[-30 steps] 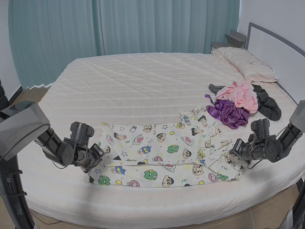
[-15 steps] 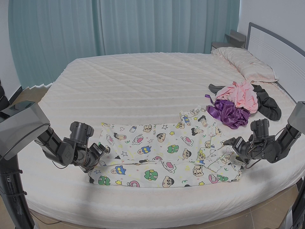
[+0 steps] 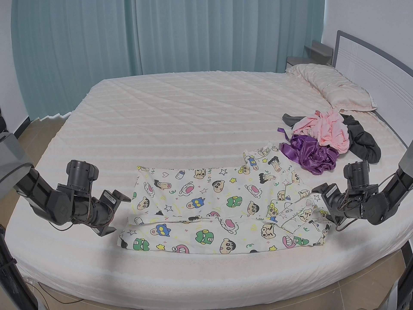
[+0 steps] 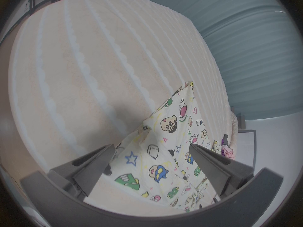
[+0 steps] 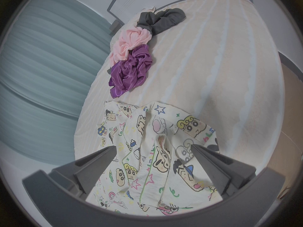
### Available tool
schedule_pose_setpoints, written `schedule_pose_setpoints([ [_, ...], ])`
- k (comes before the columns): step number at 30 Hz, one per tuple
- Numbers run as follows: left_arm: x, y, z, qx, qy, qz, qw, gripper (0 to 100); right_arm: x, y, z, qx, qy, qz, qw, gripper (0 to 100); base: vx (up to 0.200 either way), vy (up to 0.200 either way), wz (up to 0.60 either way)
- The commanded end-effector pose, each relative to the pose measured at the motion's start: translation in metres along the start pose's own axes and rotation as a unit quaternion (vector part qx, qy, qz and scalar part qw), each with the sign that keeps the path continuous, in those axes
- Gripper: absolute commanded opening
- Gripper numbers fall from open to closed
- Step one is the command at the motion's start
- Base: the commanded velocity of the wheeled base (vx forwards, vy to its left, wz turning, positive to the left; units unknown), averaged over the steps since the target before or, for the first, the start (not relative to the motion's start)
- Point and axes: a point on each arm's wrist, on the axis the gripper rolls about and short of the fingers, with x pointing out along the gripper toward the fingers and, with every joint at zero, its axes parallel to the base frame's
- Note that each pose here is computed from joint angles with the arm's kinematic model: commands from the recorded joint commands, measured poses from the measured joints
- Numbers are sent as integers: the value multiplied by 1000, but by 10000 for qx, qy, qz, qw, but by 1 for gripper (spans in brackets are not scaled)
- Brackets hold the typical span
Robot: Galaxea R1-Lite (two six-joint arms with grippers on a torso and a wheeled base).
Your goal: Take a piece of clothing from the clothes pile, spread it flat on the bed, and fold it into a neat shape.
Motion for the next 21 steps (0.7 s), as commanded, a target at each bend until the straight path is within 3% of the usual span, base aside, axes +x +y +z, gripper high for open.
schedule_pose_setpoints([
  [1,-19,2,-2,-87,58,-175,9998,100,1,1,-12,-24,-17,-77,10000,100,0,0,0],
  [8,-13,12,-10,-112,501,-116,9986,100,19,10,-18,-151,-185,-42,9997,100,0,0,0],
  [21,-4,15,-10,-140,561,-12,9983,100,42,12,-19,-388,-171,-83,9991,100,0,0,0],
])
